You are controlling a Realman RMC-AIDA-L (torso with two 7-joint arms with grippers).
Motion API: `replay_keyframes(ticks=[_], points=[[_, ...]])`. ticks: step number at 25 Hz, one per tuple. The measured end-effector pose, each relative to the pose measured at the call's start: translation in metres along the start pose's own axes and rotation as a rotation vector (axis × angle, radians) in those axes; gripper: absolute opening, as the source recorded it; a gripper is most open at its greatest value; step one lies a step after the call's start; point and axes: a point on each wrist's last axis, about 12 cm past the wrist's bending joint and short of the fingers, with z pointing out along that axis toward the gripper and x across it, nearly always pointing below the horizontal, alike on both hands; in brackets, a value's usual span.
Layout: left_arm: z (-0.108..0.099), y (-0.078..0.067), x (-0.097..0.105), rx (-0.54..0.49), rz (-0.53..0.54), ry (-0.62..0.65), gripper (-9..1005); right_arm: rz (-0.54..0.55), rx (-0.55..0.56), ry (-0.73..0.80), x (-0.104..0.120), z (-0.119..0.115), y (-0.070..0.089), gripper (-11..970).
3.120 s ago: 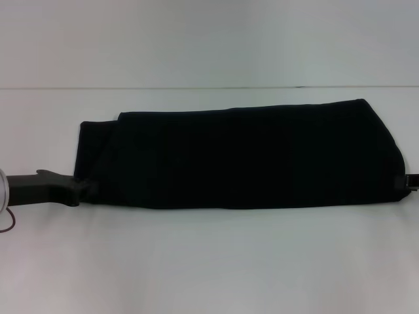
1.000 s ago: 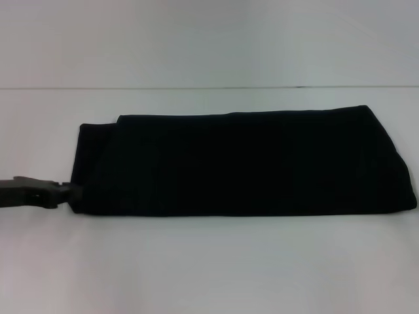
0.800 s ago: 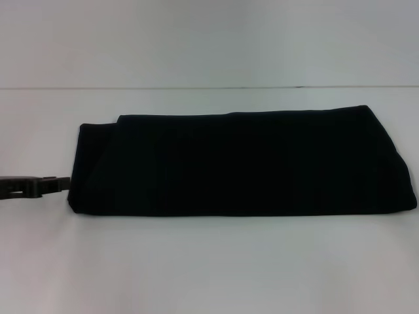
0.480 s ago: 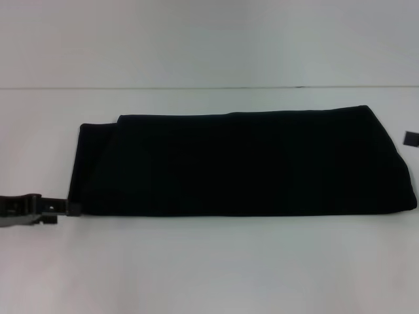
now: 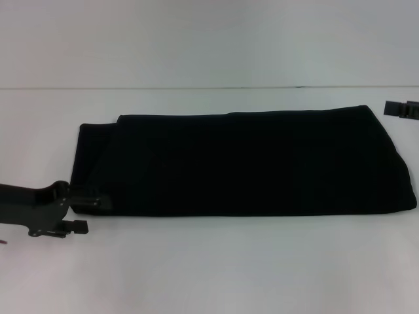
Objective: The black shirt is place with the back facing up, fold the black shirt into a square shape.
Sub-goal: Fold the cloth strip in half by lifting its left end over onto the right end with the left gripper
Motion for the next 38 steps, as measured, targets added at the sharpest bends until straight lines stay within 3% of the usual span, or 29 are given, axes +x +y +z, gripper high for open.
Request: replay_keyframes(ticks=[15,38], points=[[0.018,0.002,-0.004,0.018,-0.243,-0.013,793,-0.018,0.001,-0.024,-0.006,0.004,0.001,905],[0.036,0.007,-0.009,-0.012,-0.275,-0.074,792,-0.012,0.013,-0.044,-0.005,-0.001,-0.002,904]])
